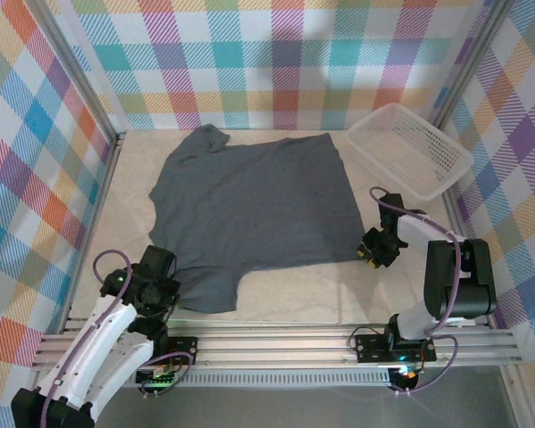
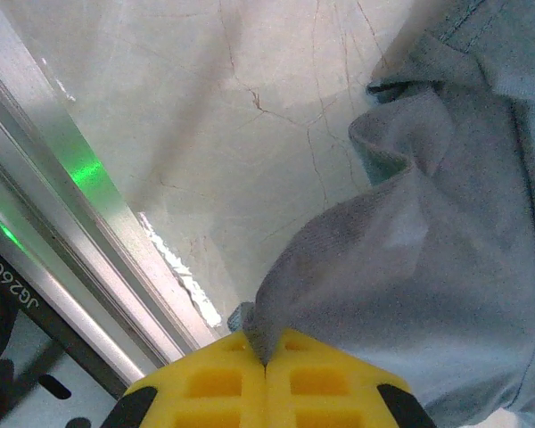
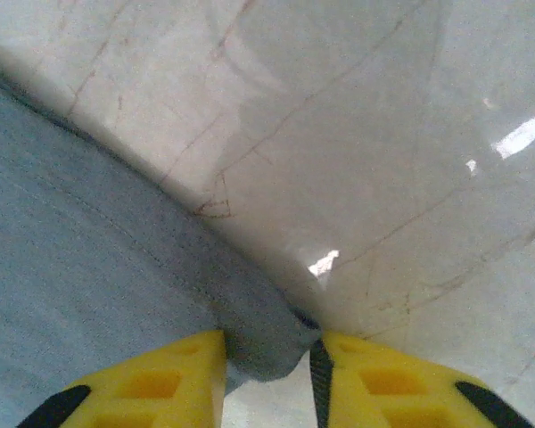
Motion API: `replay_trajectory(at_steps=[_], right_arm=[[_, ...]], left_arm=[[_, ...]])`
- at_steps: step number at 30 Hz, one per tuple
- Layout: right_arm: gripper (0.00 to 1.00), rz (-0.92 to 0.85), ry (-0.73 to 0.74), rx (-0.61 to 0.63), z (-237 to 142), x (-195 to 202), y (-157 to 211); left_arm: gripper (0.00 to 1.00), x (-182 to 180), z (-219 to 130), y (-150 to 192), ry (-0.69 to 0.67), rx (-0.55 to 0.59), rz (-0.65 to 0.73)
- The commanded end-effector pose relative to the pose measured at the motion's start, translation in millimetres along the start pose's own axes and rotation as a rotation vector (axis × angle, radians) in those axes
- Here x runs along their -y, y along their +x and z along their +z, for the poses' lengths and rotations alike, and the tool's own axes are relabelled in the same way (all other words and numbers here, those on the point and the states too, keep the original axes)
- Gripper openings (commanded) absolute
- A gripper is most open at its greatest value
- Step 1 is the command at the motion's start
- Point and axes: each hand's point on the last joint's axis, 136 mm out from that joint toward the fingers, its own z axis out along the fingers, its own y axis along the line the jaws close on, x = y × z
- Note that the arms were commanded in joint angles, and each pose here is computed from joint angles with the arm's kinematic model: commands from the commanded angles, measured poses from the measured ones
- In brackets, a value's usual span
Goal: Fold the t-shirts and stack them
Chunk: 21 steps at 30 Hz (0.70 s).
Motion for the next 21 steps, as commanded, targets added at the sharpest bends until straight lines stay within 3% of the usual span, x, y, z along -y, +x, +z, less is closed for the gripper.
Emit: replay_trajectory(at_steps=[1, 3, 6, 13, 21], right_arm=[[0.17, -0.061, -0.083, 0.000, 9.4, -23.6, -9.6], [0.07, -0.054, -0.066, -0.011, 7.8, -19.0, -5.4], [0.00, -0.065, -0.044, 0.012, -5.8, -11.1, 4.3], [0.00, -0.111, 0.010, 0.014, -33.9, 14.2, 43.7], [0.00, -0.143, 0.012, 0.024, -61.3, 28.2, 71.0]], left_arm=[[0.00, -29.0, -0.6, 9.2, -0.104, -0.045, 0.019], [0.00, -27.4, -1.8, 10.9, -0.090, -0.055, 0.026], [0.00, -18.9, -9.7, 13.9, -0.069, -0.074, 0.079], [0.00, -17.3, -38.3, 13.4, -0.159, -0.023, 0.298], [0.00, 21.1, -36.9, 41.0, -0.093, 0.026, 0.516]])
